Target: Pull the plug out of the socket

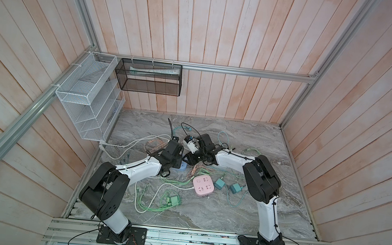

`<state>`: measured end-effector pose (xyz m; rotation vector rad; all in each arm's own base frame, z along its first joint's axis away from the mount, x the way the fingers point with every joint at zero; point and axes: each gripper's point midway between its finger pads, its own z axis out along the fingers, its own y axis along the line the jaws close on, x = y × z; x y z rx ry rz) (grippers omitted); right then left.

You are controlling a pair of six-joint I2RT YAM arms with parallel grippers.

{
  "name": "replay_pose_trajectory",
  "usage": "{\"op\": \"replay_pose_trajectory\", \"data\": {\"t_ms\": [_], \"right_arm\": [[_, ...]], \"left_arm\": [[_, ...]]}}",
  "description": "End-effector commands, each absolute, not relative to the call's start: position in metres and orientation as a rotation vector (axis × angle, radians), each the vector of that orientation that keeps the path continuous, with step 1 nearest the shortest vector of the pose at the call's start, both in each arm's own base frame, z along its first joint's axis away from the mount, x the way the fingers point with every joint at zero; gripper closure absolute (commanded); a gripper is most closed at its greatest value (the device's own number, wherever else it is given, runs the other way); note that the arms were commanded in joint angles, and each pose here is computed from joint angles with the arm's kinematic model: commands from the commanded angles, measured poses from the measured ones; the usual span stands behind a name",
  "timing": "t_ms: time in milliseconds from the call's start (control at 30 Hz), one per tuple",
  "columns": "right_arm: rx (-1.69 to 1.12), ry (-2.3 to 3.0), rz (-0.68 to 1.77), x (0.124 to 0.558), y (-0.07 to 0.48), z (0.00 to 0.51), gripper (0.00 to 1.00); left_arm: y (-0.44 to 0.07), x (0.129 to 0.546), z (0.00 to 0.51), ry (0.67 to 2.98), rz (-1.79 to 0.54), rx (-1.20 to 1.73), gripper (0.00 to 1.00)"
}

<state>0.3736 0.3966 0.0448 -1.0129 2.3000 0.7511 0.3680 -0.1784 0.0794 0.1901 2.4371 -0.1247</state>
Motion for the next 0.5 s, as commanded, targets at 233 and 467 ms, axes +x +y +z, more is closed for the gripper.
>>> {"op": "replay_pose_trajectory", "data": {"t_ms": [233, 467], "right_arm": [[-0.994, 2.623, 0.546, 0.347, 0.34, -0.044, 0.58], [-0.98, 2.628, 0.537, 0.349, 0.336, -0.045, 0.57]], "left_arm": [[-0.168, 0.359, 0.088, 2.416, -0.184, 0.135, 0.85], [-0.152, 0.35, 0.083, 2.441, -0.212, 0.054, 0.84]]}}
